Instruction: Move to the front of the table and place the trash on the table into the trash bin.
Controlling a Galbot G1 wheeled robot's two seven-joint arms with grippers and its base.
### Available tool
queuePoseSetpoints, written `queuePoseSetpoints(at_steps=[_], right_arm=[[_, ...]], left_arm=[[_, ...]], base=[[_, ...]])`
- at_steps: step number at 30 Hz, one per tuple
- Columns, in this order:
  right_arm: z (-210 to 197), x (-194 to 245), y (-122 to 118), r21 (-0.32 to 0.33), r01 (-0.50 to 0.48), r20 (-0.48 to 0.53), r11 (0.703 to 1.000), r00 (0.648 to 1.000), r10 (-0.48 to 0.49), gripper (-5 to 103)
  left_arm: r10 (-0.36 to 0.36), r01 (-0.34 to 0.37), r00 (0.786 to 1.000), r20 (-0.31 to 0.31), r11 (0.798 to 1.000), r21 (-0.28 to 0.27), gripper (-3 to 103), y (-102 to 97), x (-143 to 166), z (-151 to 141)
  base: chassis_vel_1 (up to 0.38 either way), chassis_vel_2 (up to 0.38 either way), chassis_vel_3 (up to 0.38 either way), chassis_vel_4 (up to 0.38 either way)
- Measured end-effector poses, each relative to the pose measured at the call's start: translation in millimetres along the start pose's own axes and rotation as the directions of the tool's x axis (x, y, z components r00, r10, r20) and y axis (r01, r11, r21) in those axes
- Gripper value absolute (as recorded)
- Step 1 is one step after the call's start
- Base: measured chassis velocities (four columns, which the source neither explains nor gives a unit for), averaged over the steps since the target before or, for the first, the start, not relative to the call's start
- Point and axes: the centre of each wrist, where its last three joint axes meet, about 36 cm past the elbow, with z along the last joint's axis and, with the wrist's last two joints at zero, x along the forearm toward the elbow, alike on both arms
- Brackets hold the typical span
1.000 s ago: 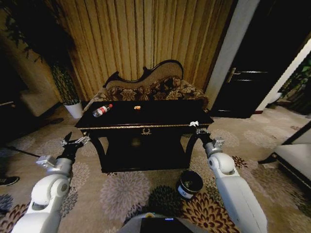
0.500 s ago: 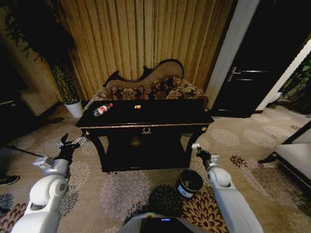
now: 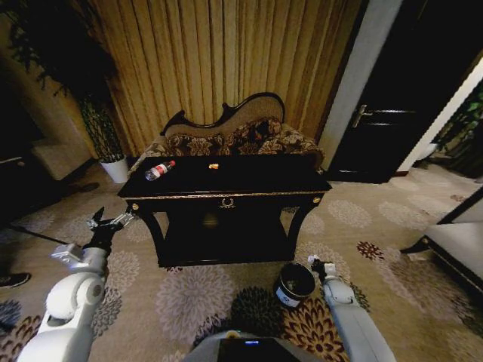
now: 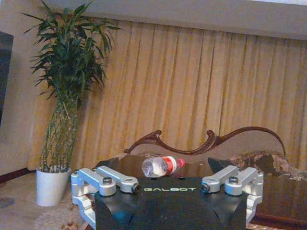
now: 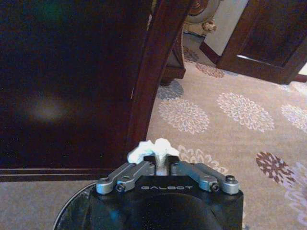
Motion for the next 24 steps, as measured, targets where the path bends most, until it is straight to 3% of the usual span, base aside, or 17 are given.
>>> queuePoseSetpoints(at_steps=[7,9,10,13,15,16,19,20,21,23,24], right_arm=[[-5.0,-0.5,3.3,0.017,0.001,0.012,1.0,1.0,-0.001,33],[-7.2,-0.9,4.1,0.015,0.001,0.017,1.0,1.0,-0.002,44],[-7.2,-0.9,4.1,0.015,0.001,0.017,1.0,1.0,-0.002,44],[-10.5,-0.2,5.4,0.004,0.005,0.033,1.0,0.999,-0.005,60],[-35.5,11.8,9.5,-0.088,0.048,0.174,0.995,0.984,-0.033,77],[-35.5,11.8,9.5,-0.088,0.048,0.174,0.995,0.984,-0.033,77],[-83.0,36.3,20.9,-0.197,0.154,0.364,0.968,0.929,-0.073,92],[-98.2,46.7,24.4,-0.211,0.187,0.413,0.959,0.907,-0.086,97],[-98.2,46.7,24.4,-0.211,0.187,0.413,0.959,0.907,-0.086,97],[-127.6,72.7,35.0,-0.202,0.252,0.506,0.946,0.854,-0.12,100],[-127.6,72.7,35.0,-0.202,0.252,0.506,0.946,0.854,-0.12,100]], left_arm=[[0.001,-0.001,1.0,-0.002,1.0,-0.001,100,0.7,0.3,0.7],[-0.001,0.001,1.0,-0.002,1.0,-0.003,100,2.0,0.1,0.5],[-0.001,0.001,1.0,-0.002,1.0,-0.003,100,2.0,0.1,0.5],[-0.003,0.003,1.0,0.0,1.0,-0.004,100,2.8,-0.1,0.8],[-0.003,0.003,1.0,0.001,1.0,-0.001,100,2.4,-0.3,1.5],[-0.003,0.003,1.0,0.001,1.0,-0.001,100,2.4,-0.3,1.5],[0.001,-0.001,1.0,-0.001,1.0,-0.001,100,0.0,-0.8,3.2],[0.002,-0.002,1.0,-0.002,1.0,-0.001,100,-0.5,-0.8,3.6],[0.002,-0.002,1.0,-0.002,1.0,-0.001,100,-0.5,-0.8,3.6],[0.003,-0.003,1.0,-0.002,1.0,-0.004,100,-1.3,-0.7,3.8],[0.003,-0.003,1.0,-0.002,1.0,-0.004,100,-1.3,-0.7,3.8]], base=[[0.0,0.0,0.0,0.0],[0.0,0.0,0.0,0.0],[0.0,0.0,0.0,0.0],[0.0,0.0,0.0,0.0],[0.0,0.0,0.0,0.0],[0.0,0.0,0.0,0.0],[0.0,0.0,0.0,0.0],[0.0,0.0,0.0,0.0],[0.0,0.0,0.0,0.0],[0.0,0.0,0.0,0.0],[0.0,0.0,0.0,0.0]])
